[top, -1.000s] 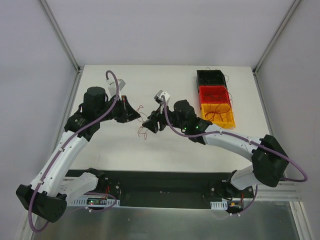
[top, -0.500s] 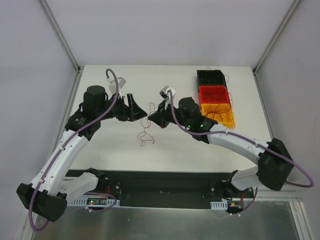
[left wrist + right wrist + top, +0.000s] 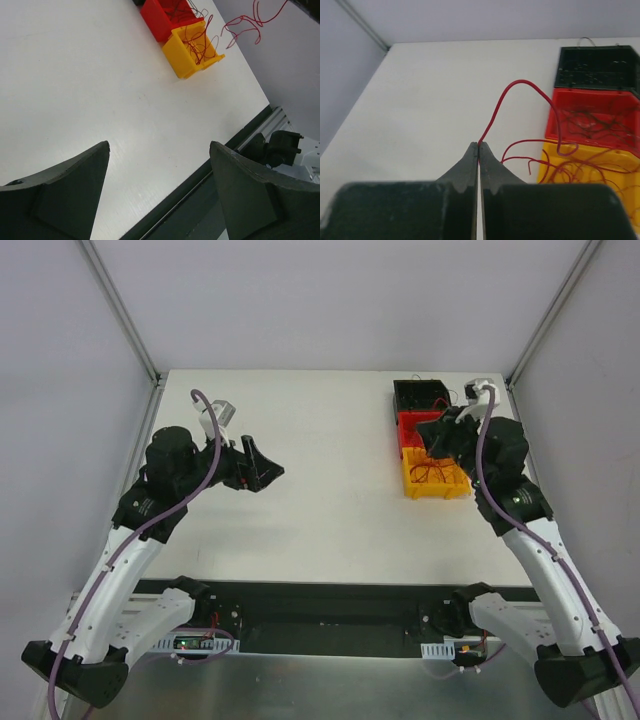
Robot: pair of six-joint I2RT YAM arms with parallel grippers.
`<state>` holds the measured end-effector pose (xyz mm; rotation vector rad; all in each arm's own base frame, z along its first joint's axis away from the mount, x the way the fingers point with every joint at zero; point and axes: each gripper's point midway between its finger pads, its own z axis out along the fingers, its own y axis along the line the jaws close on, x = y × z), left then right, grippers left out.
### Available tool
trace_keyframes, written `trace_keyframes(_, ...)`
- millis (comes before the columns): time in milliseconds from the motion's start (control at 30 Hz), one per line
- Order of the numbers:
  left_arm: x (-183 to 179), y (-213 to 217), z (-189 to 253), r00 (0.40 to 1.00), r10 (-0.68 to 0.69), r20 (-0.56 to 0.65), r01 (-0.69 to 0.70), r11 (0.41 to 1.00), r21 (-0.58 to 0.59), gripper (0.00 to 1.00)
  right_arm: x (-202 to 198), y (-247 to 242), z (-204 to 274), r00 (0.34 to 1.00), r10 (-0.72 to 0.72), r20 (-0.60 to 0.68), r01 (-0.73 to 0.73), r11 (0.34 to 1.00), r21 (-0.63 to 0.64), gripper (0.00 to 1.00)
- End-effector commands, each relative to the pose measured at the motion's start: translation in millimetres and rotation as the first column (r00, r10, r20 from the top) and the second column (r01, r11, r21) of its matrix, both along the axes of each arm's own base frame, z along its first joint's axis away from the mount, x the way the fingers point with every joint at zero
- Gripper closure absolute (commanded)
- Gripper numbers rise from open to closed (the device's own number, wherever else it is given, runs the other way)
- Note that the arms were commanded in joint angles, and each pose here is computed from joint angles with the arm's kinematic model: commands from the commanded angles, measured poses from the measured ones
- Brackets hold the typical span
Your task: Untangle the cables
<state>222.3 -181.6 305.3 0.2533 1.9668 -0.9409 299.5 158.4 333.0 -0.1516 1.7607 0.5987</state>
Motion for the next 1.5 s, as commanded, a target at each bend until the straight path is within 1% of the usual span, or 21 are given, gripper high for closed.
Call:
trace_keyframes(0, 4.5, -3.2, -2.9, 0.999, -0.025, 0.023, 0.024, 1.000, 0.017, 0.19, 18.6, -55.4, -12.9, 0.983, -0.179, -0.035, 0.175, 0.980, -0.098, 1.00)
trace_keyframes(100, 3.4, -4.3, -2.3, 0.999, -0.033, 0.022, 0.033, 0.999, 0.013, 0.20, 35.1, -84.4, -24.3, 0.959, -0.280, -0.054, 0.270, 0.953, -0.134, 1.00)
trace_keyframes(133, 3.2, -4.8, -2.6, 0.999, -0.036, 0.020, 0.036, 0.999, 0.012, 0.19, 41.0, -98.7, -26.2, 0.941, -0.335, -0.049, 0.326, 0.935, -0.141, 1.00)
trace_keyframes(267, 1.4, -4.5, -0.7, 0.999, -0.043, 0.033, 0.042, 0.999, 0.013, 0.19, 55.9, -121.3, -40.1, 0.915, -0.398, -0.066, 0.388, 0.913, -0.126, 1.00)
trace_keyframes(367, 0.8, -2.0, 0.3, 0.998, -0.034, 0.049, 0.033, 0.999, 0.020, 0.18, 63.7, -118.8, -49.4, 0.923, -0.372, -0.100, 0.363, 0.926, -0.099, 1.00)
trace_keyframes(467, -0.1, -2.5, 2.1, 0.998, -0.040, 0.052, 0.039, 0.999, 0.018, 0.18, 66.9, -121.0, -56.9, 0.918, -0.380, -0.115, 0.371, 0.924, -0.094, 1.00)
trace_keyframes(567, -0.7, -3.4, 2.0, 0.998, -0.045, 0.049, 0.044, 0.999, 0.016, 0.18, 69.3, -119.0, -66.9, 0.913, -0.381, -0.147, 0.377, 0.924, -0.059, 1.00)
trace_keyframes(667, -0.9, -2.0, 2.9, 0.998, -0.039, 0.056, 0.038, 0.999, 0.019, 0.18, 70.9, -116.7, -86.9, 0.903, -0.382, -0.195, 0.381, 0.923, -0.043, 1.00)
trace_keyframes(767, -2.0, -1.4, 2.4, 0.998, -0.040, 0.056, 0.039, 0.999, 0.022, 0.17, 69.2, -118.1, -116.2, 0.875, -0.405, -0.267, 0.414, 0.910, -0.024, 1.00)
trace_keyframes(833, -3.0, -0.8, 2.3, 0.998, -0.038, 0.057, 0.037, 0.999, 0.022, 0.17, 69.3, -113.5, -133.3, 0.859, -0.396, -0.325, 0.423, 0.906, 0.014, 1.00)
trace_keyframes(933, -2.7, -0.7, 0.2, 0.998, -0.037, 0.052, 0.036, 0.999, 0.024, 0.17, 68.2, -111.4, -163.1, 0.812, -0.403, -0.423, 0.465, 0.884, 0.050, 1.00)
trace_keyframes(1000, -3.1, -1.3, -0.6, 0.998, -0.040, 0.046, 0.039, 0.999, 0.022, 0.17, 73.1, -107.1, -172.5, 0.806, -0.385, -0.450, 0.471, 0.877, 0.094, 1.00)
trace_keyframes(1133, -4.3, -1.5, -2.0, 0.998, -0.042, 0.041, 0.042, 0.999, 0.020, 0.17, 80.9, -100.3, -196.1, 0.777, -0.346, -0.526, 0.477, 0.869, 0.133, 1.00)
trace_keyframes(1267, -4.5, 0.5, -5.3, 0.999, -0.031, 0.036, 0.030, 0.999, 0.026, 0.15, 88.8, -99.6, -208.6, 0.760, -0.325, -0.563, 0.472, 0.871, 0.135, 1.00)
trace_keyframes(1333, -4.9, 1.2, -5.3, 0.999, -0.028, 0.037, 0.027, 0.999, 0.027, 0.14, 90.7, -93.1, -210.6, 0.768, -0.283, -0.574, 0.428, 0.894, 0.131, 1.00)
trace_keyframes(1400, -5.4, 1.7, -5.3, 0.999, -0.027, 0.036, 0.026, 0.999, 0.029, 0.14, 88.8, -93.4, -209.8, 0.758, -0.280, -0.589, 0.405, 0.910, 0.089, 1.00)
trace_keyframes(1467, -5.1, 2.2, -6.0, 0.999, -0.025, 0.034, 0.024, 0.999, 0.033, 0.14, 82.5, -96.0, -204.4, 0.745, -0.290, -0.601, 0.401, 0.915, 0.056, 0.96)
